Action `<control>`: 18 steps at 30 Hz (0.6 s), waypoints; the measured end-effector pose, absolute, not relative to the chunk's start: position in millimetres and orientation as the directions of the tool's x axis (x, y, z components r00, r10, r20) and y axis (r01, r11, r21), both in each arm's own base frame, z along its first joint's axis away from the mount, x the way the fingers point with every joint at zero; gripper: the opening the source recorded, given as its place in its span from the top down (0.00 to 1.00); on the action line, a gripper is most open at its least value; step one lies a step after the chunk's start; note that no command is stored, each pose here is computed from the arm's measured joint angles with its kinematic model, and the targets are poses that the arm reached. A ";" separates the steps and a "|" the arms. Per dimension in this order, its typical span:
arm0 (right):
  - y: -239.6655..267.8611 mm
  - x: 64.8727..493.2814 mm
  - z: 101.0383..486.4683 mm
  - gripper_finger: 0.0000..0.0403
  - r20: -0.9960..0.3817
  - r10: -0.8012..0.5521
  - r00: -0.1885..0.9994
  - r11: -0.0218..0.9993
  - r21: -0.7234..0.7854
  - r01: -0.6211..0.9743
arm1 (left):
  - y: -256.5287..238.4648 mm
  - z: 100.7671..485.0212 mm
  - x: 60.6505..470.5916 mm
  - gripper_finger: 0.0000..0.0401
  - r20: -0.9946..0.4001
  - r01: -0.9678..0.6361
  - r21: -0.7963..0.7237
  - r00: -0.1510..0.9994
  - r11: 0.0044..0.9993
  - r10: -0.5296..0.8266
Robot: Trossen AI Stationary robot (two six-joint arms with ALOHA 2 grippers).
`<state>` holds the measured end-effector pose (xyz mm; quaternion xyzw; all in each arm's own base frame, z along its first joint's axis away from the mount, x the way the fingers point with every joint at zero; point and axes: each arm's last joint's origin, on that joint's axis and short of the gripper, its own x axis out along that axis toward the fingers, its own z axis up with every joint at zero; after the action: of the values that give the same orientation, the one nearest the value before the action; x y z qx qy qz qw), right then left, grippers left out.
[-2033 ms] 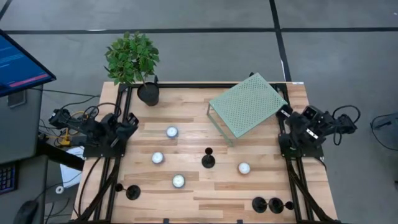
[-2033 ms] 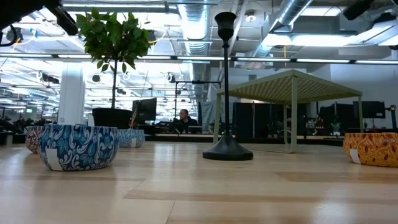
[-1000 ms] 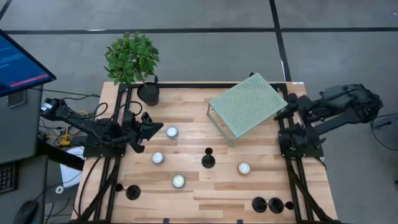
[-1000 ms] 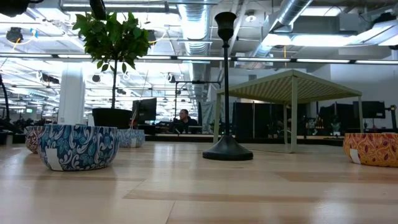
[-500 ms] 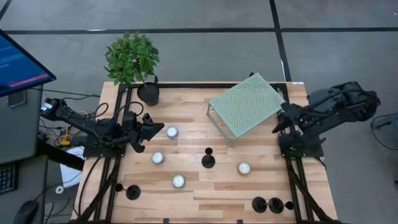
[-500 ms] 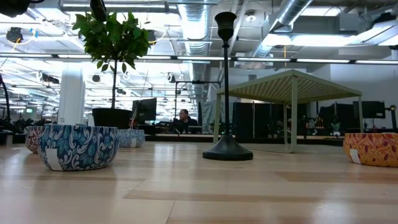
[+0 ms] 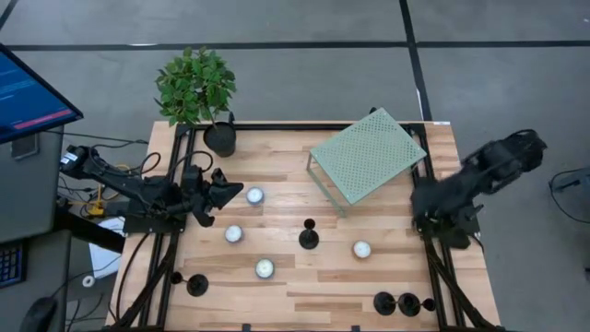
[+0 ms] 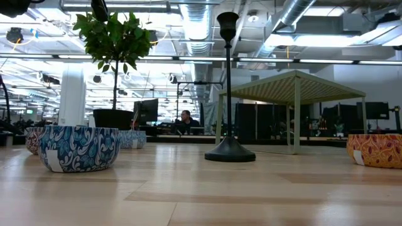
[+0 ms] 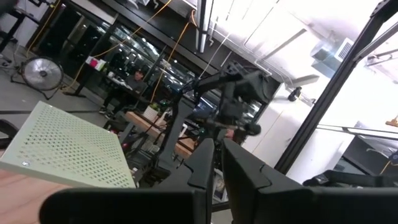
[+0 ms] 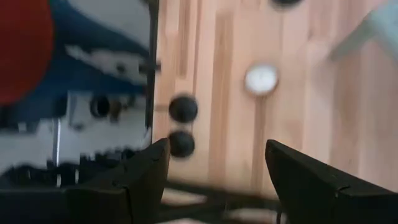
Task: Pick & Place candle stick holders
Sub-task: Put the black candle holder on the shelf
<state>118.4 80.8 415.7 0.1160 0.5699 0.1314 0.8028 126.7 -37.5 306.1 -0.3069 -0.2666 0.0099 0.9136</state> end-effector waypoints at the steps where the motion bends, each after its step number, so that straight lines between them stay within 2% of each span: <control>1: 87.4 120.3 413.2 0.37 -0.894 0.352 0.279 0.936 0.342 -0.087 | -37.5 306.1 126.7 0.92 0.481 0.146 -0.566 0.857 0.812 0.182; 5: 114.3 126.2 403.5 0.37 -0.909 0.396 0.133 0.918 0.385 -0.098 | -37.5 306.1 126.7 0.92 0.481 0.145 -0.566 0.858 0.812 0.182; 11: 145.2 120.8 395.4 0.37 -0.882 0.466 -0.065 0.884 0.468 -0.013 | -37.5 306.1 126.7 0.92 0.481 0.146 -0.565 0.858 0.812 0.181; 18: 159.5 109.7 397.9 0.37 -0.858 0.507 -0.085 0.860 0.497 0.117 | -37.6 306.0 126.7 0.92 0.481 0.146 -0.565 0.858 0.812 0.181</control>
<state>109.7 159.5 397.9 0.2163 0.7208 0.1523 0.6407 126.7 -37.6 306.0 -0.3064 -0.2664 0.0096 0.9138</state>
